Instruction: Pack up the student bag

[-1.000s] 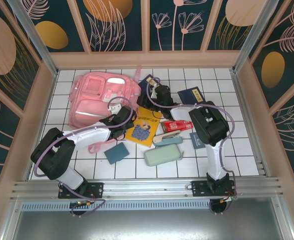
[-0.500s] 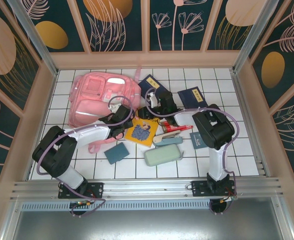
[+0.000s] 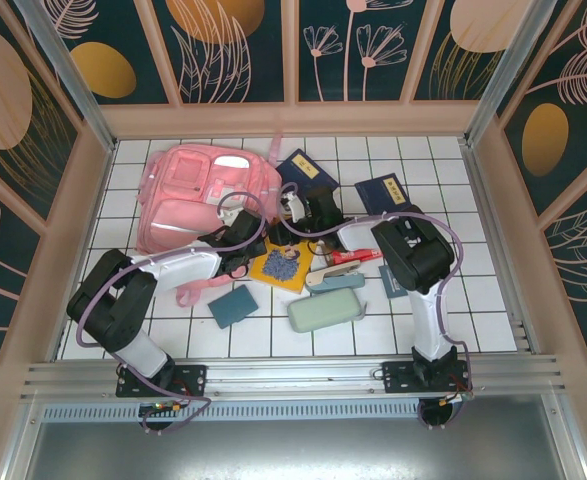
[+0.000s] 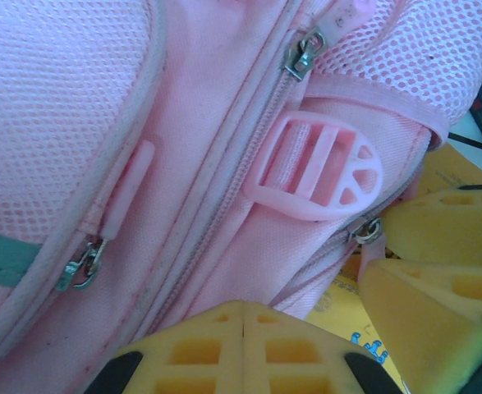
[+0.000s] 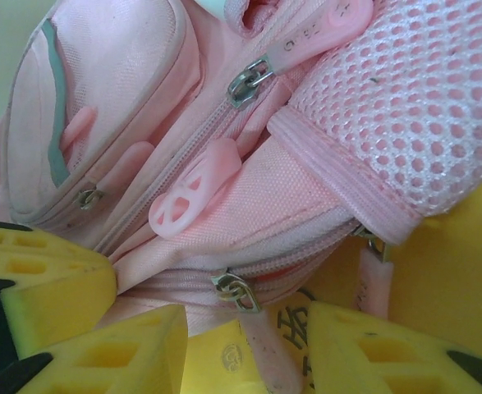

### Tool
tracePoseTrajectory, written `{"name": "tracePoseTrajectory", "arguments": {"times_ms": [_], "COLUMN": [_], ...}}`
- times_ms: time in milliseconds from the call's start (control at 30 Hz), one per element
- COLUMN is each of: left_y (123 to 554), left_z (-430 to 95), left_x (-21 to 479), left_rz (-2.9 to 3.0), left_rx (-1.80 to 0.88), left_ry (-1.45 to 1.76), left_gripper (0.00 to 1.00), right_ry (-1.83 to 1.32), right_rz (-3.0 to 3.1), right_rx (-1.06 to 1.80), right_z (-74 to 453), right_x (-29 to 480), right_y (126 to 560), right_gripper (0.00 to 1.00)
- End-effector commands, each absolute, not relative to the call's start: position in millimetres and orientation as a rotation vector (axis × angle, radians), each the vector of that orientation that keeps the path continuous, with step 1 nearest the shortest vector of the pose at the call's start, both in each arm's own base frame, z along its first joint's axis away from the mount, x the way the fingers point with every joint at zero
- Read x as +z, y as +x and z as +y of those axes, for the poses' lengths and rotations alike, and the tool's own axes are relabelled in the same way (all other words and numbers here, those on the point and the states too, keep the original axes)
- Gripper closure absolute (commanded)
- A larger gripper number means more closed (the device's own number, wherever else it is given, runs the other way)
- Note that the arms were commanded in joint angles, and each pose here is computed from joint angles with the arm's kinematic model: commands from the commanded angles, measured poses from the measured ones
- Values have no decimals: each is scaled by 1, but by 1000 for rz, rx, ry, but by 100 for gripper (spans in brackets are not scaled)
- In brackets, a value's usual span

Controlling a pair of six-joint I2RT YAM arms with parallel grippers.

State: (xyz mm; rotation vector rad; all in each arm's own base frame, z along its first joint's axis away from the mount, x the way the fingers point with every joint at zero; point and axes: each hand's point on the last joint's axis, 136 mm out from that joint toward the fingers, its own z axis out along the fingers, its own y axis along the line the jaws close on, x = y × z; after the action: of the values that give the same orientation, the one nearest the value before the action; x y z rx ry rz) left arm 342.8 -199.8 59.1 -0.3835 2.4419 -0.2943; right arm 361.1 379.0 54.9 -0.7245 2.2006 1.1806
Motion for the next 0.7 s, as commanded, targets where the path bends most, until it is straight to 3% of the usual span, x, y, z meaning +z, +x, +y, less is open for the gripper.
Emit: {"name": "tracePoseTrajectory", "arguments": {"times_ms": [0,267,333,433,667], "left_y": [344,345,345,346,366], "left_z": [-200,-199,-198,-198,-198], "left_x": [52,56,57,60,75], "left_rz": [2452,2441,2439,2434,2420], "left_rx": [-295,-294,-293,-299,-346], "left_ry": [-381,-382,-379,-376,-377], "left_gripper": [93,92,92,91,86], "right_ry": [-784,-847,-859,-854,-811], "right_rz": [2241,2231,2233,2220,2159], "right_rx": [1128,1107,1093,1066,987], "right_z": [382,380,381,380,373], "right_x": [35,33,31,34,50], "right_y": [358,344,341,341,341], "right_gripper": [57,74,86,95,100]}}
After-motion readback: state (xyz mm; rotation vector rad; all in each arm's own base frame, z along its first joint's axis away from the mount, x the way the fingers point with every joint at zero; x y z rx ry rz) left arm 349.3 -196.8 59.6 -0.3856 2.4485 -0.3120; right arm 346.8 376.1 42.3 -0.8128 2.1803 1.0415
